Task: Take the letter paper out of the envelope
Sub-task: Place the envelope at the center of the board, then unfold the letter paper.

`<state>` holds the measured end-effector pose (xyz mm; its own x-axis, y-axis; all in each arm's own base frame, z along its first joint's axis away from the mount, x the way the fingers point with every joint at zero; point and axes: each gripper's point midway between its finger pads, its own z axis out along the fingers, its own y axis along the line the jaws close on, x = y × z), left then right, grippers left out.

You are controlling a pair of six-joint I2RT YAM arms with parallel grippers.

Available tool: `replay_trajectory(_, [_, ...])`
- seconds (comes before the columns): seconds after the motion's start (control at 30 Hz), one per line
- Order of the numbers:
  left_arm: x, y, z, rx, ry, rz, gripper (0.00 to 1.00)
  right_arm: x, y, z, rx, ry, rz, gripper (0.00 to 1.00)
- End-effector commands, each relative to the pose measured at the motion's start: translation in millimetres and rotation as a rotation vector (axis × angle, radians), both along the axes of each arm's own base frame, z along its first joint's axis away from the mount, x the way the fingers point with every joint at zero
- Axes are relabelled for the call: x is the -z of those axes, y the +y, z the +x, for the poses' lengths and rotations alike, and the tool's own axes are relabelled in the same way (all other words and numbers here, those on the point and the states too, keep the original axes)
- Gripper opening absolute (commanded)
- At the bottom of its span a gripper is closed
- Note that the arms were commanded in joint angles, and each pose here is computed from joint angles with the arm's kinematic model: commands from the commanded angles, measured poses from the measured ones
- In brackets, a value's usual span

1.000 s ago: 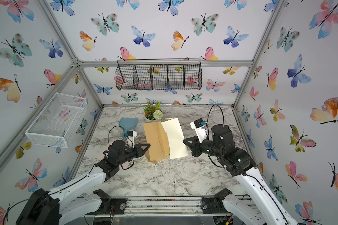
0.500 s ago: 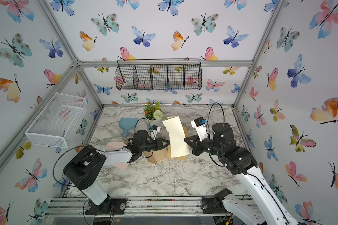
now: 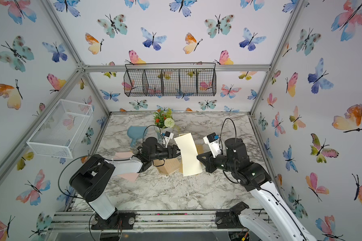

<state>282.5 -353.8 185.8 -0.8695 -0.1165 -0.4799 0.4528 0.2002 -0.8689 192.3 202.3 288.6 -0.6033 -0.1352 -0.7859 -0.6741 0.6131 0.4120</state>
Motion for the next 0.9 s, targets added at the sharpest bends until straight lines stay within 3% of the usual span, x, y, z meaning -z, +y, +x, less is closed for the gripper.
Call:
replay_trajectory(0.0, [-49,13,-43,0.118,-0.131,-0.135,0.60,-12,4,-3,-0.038,-0.028,0.026,0.02])
replay_trajectory(0.27, [-67,50,-78,0.064,-0.250,-0.097,0.59,-19,14,-3,-0.090,-0.022,0.079,0.02])
replay_trajectory(0.43, [-78,57,-84,0.050,-0.290,-0.090,0.52,-23,17,-4,-0.102,-0.013,0.103,0.02])
replay_trajectory(0.87, [-93,83,-93,-0.017,-0.330,-0.121,0.46,-16,23,-2,-0.128,0.007,0.112,0.02])
